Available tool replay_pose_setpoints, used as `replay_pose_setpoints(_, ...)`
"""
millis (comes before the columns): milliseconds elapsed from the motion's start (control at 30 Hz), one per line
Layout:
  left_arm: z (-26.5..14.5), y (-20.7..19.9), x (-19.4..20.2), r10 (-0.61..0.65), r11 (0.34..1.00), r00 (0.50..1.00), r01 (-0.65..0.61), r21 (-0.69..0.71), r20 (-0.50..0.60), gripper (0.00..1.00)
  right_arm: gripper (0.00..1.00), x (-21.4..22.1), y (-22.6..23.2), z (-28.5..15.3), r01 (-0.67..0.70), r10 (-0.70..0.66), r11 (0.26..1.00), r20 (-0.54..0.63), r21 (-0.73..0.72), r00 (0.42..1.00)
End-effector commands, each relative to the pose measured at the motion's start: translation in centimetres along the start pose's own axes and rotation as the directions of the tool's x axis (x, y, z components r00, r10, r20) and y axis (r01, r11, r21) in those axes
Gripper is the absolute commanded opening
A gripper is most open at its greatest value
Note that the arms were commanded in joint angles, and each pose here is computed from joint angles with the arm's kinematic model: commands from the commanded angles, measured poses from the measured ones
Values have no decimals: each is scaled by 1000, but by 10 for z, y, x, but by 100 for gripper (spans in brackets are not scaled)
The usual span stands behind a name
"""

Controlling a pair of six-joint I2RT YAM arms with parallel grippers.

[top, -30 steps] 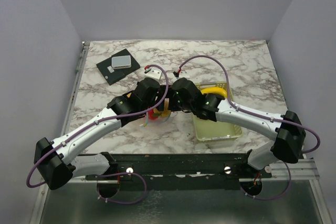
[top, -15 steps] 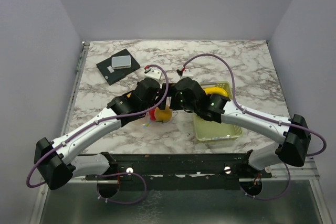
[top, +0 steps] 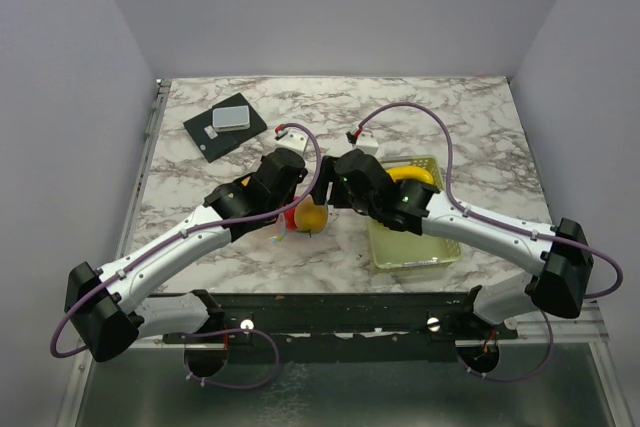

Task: Place the food in the zip-top bag and seal the zipper
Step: Adjust the zipper food storage bag at the center of the board.

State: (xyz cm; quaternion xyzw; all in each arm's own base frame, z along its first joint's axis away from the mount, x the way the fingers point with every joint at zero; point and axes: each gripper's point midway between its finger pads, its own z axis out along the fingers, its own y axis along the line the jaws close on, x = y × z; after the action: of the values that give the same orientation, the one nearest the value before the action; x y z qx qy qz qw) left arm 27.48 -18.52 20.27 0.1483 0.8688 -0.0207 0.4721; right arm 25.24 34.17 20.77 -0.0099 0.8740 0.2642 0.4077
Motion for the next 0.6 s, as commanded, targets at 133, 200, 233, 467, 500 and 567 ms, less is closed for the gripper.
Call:
replay_pose_setpoints(133,-1,-4,0,2,1000,1000,-2,22,8,0,62,11,-21,20,39,-38,992,-8,121,999)
replay_pose_setpoints(200,-1,-4,0,4,1000,1000,-4,23,8,0,60,11,-22,23,35,-34,992,-9,124,999)
replay_pose_setpoints(233,-1,-4,0,4,1000,1000,-4,23,9,0,59,11,-23,25,35,-34,992,-10,124,999)
replay_pose_setpoints(467,-2,-4,-1,2,1000,1000,-3,23,10,0,50,11,-28,32,23,-22,991,-14,130,1000)
replay_pose_setpoints(500,-2,-4,-1,2,1000,1000,-2,23,11,0,49,11,-29,33,21,-19,991,-18,133,1000)
replay_pose_setpoints(567,-2,-3,-1,1,1000,1000,-2,22,12,0,47,12,-31,36,19,-16,991,-23,135,1000)
